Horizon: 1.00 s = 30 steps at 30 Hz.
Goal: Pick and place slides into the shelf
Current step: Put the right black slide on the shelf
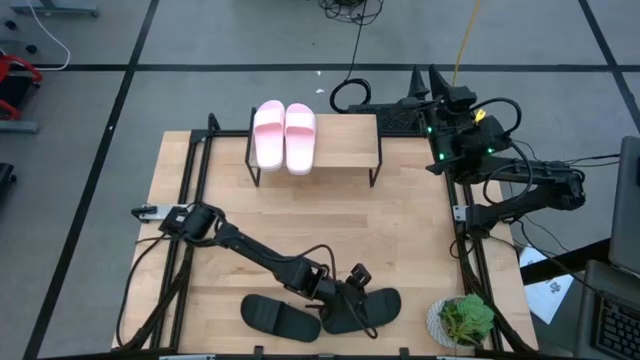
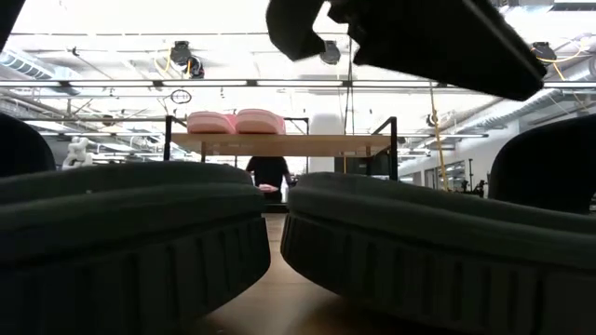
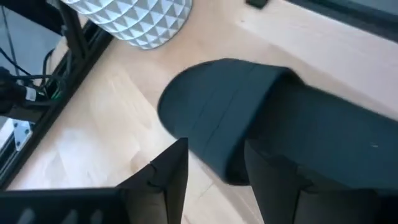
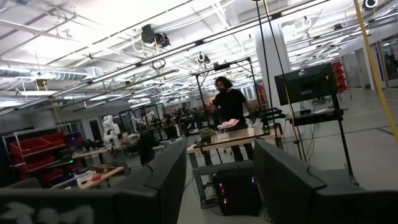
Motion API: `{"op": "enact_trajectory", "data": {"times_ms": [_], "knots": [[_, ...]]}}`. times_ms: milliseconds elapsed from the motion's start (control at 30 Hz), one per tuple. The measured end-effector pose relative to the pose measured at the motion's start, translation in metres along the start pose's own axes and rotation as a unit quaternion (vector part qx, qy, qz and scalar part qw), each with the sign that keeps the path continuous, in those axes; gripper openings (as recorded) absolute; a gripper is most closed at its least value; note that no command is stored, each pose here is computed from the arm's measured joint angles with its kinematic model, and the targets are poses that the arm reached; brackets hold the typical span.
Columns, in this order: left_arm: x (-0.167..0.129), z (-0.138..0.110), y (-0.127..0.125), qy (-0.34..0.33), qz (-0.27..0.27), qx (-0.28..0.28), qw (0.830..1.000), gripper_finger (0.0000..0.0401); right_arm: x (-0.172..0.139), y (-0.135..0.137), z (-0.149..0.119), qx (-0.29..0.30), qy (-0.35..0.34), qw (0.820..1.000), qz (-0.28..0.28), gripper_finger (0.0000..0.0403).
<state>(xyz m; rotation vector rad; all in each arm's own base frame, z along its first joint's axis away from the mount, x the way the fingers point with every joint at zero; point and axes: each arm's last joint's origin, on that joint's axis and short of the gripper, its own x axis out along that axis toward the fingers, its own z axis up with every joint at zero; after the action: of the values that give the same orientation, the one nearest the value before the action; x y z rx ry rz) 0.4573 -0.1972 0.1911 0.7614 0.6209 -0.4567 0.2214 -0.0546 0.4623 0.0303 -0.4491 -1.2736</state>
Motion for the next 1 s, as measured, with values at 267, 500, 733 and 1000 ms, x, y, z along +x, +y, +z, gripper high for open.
{"op": "enact_trajectory", "data": {"times_ms": [267, 500, 733, 1000], "knots": [[0.0, -0.005, 0.0, 0.014, -0.015, -0.001, 1.0, 0.0159, 0.0, 0.0, 0.0, -0.001, 0.0, 1.0, 0.001, 0.0173], [0.0, -0.004, -0.004, 0.021, -0.024, 0.013, 0.999, 0.0159, 0.0, 0.0, 0.0, -0.003, 0.0, 1.0, 0.001, 0.0173], [0.007, -0.003, -0.002, -0.013, -0.016, 0.01, 1.0, 0.0159, 0.0, 0.0, 0.0, -0.002, -0.001, 1.0, 0.001, 0.0173], [0.028, -0.013, -0.012, 0.012, 0.002, 0.018, 1.0, 0.0159, 0.0, 0.0, -0.001, -0.011, 0.002, 1.0, 0.002, 0.0173]]}}
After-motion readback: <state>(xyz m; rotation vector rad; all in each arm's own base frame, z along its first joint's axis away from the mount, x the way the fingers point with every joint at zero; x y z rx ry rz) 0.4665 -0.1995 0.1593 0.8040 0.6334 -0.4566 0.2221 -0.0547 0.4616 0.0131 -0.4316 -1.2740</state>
